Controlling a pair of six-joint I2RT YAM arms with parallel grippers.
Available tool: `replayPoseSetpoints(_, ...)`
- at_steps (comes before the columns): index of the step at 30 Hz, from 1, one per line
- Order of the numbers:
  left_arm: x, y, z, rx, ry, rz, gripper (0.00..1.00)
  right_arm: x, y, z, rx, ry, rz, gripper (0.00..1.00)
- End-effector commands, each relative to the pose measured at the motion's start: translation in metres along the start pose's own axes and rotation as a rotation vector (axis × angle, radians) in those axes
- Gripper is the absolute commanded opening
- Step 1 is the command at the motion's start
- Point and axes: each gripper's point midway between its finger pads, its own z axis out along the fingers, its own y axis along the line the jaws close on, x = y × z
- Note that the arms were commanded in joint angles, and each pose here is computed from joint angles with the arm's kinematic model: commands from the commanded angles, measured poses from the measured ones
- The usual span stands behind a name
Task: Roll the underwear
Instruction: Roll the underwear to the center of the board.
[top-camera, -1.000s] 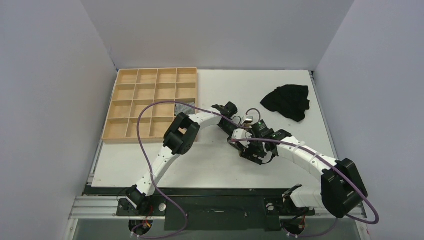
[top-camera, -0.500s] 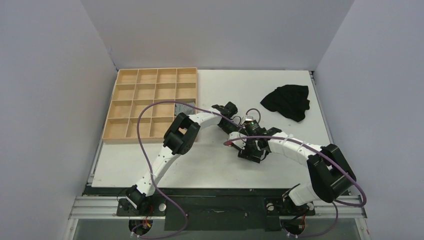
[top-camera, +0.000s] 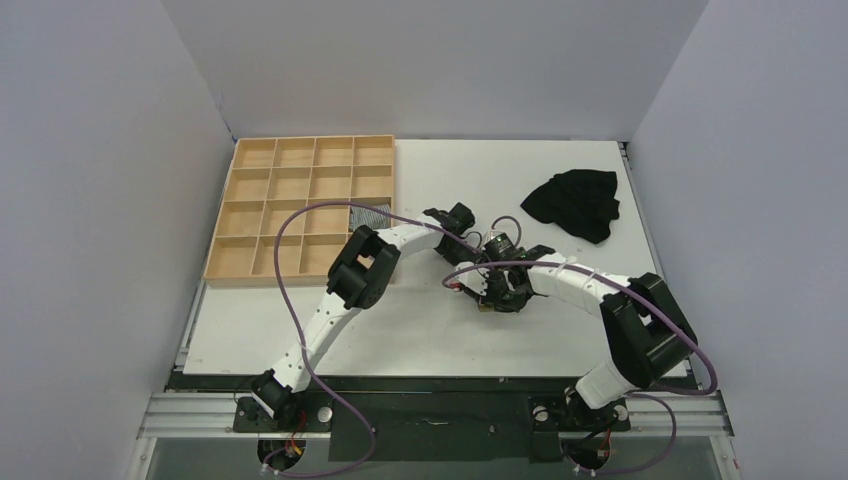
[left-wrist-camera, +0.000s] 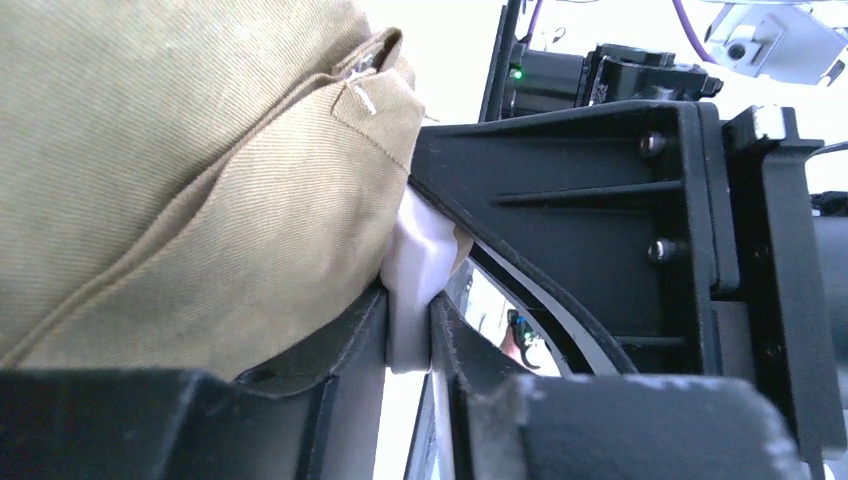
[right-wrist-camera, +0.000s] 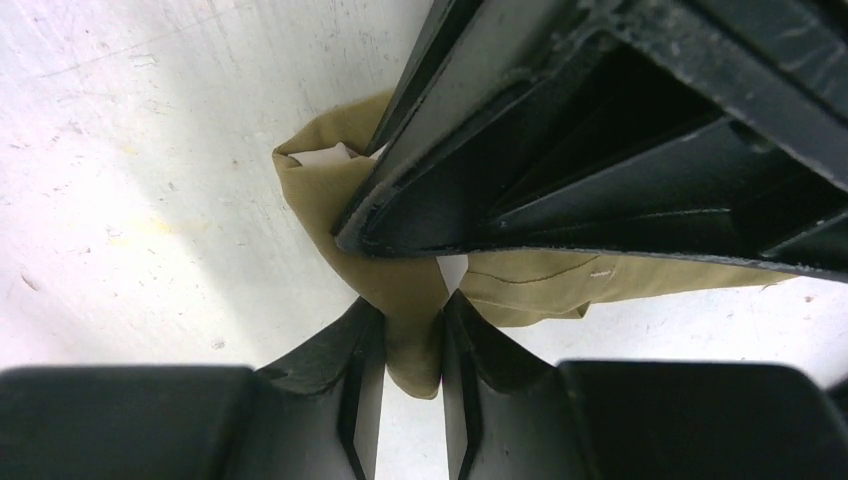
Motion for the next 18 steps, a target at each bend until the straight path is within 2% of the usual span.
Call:
replayPoseSetpoints(1, -0.005, 0.027, -0.009, -0.094, -0.026, 0.007, 0.23, 0.000, 0.017, 0.006, -0.136, -0.011, 0.005, 0.09)
replayPoseSetpoints(8, -0.020, 0.014, -0.038, -0.129, -0.091, 0.073, 0.53, 0.007, 0.031, 0.012, -0.246, 0.003, 0.037, 0.02)
replayPoseSetpoints(10, -0.024, 0.009, -0.047, -0.128, -0.110, 0.082, 0.59, 0.007, 0.031, 0.011, -0.251, -0.002, 0.047, 0.01)
replayPoseSetpoints(18, -0.031, -0.005, -0.080, -0.125, -0.168, 0.106, 0.67, 0.008, 0.033, 0.007, -0.279, -0.015, 0.073, 0.00)
